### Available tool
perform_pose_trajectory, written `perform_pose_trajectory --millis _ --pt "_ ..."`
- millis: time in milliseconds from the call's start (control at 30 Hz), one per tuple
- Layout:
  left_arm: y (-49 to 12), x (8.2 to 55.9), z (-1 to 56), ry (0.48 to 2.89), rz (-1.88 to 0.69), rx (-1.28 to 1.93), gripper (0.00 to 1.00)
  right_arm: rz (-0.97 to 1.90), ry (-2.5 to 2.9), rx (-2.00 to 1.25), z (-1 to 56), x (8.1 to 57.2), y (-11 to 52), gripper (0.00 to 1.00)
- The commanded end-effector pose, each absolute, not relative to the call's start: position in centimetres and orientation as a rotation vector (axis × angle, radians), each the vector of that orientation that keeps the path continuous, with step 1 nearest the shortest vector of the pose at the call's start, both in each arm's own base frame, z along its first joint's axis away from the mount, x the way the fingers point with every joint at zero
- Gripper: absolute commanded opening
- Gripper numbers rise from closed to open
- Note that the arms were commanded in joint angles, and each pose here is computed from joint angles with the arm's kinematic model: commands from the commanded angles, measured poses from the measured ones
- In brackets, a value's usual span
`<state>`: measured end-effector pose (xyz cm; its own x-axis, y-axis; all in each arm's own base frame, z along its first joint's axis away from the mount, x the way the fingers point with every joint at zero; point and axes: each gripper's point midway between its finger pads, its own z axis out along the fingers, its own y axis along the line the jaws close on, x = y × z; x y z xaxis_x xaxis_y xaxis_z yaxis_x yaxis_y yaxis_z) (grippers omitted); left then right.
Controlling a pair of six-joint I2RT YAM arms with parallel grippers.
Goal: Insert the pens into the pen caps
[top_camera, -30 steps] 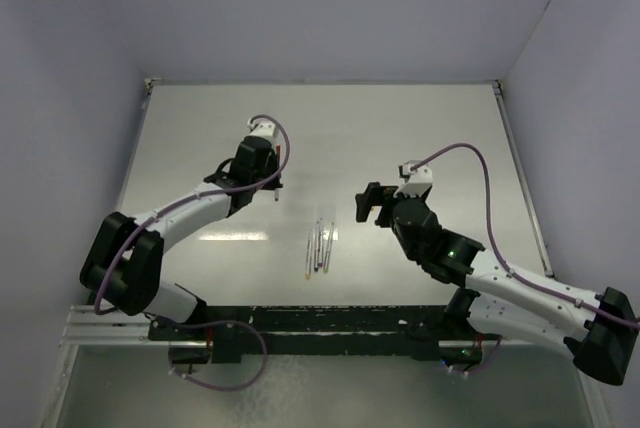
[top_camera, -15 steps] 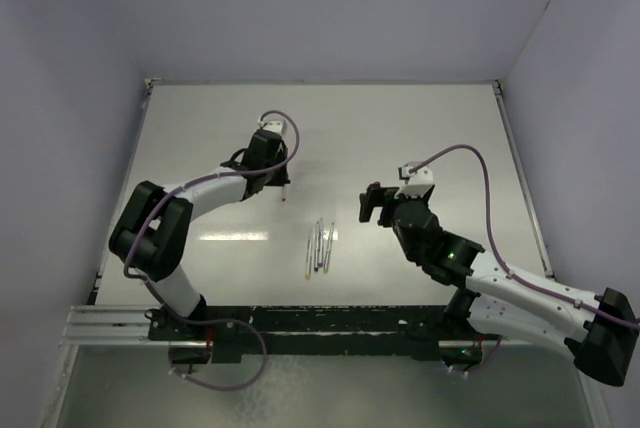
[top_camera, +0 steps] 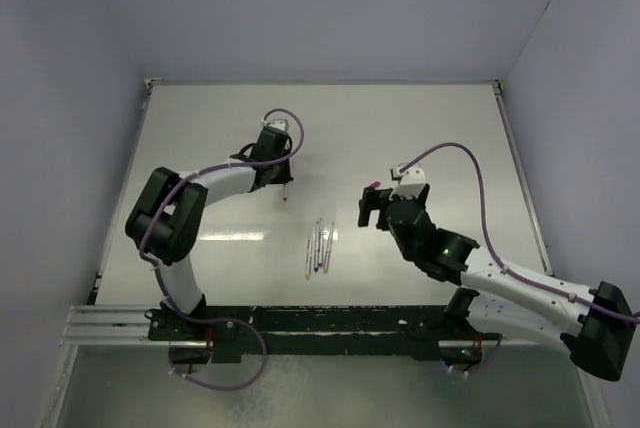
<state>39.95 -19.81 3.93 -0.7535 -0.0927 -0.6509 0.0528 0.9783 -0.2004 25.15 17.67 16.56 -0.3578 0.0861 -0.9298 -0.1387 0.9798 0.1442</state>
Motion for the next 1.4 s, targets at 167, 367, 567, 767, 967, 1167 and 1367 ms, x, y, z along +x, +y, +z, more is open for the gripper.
perform_pose_trajectory --millis 167,367,567,767,967,1167,1367 --pt "-19.2 41.1 4.1 2.395 -0.217 -0.069 0.11 0.260 1.907 0.065 18.0 25.3 17.2 1.00" --pt "-19.3 41.1 3.9 2.400 -0.221 -0.077 0.13 0.253 1.900 0.083 18.3 25.0 16.5 1.00" --pt "-19.2 41.1 3.8 2.405 -0.218 -0.090 0.23 0.233 1.926 0.061 18.0 24.9 16.6 1.00" --pt "-19.2 41.1 4.2 2.398 -0.218 -0.085 0.26 0.237 1.919 0.064 17.9 25.1 16.8 1.00" --pt "-19.4 41.3 7.0 2.338 -0.250 -0.066 0.30 0.253 1.869 0.067 19.0 25.5 16.9 1.00" --pt "-19.6 40.7 9.5 2.296 -0.303 -0.052 0.32 0.313 1.760 0.062 20.3 25.7 16.9 1.00" --pt "-19.4 38.9 11.4 2.267 -0.357 -0.032 0.32 0.374 1.654 0.153 21.0 25.6 15.8 1.00"
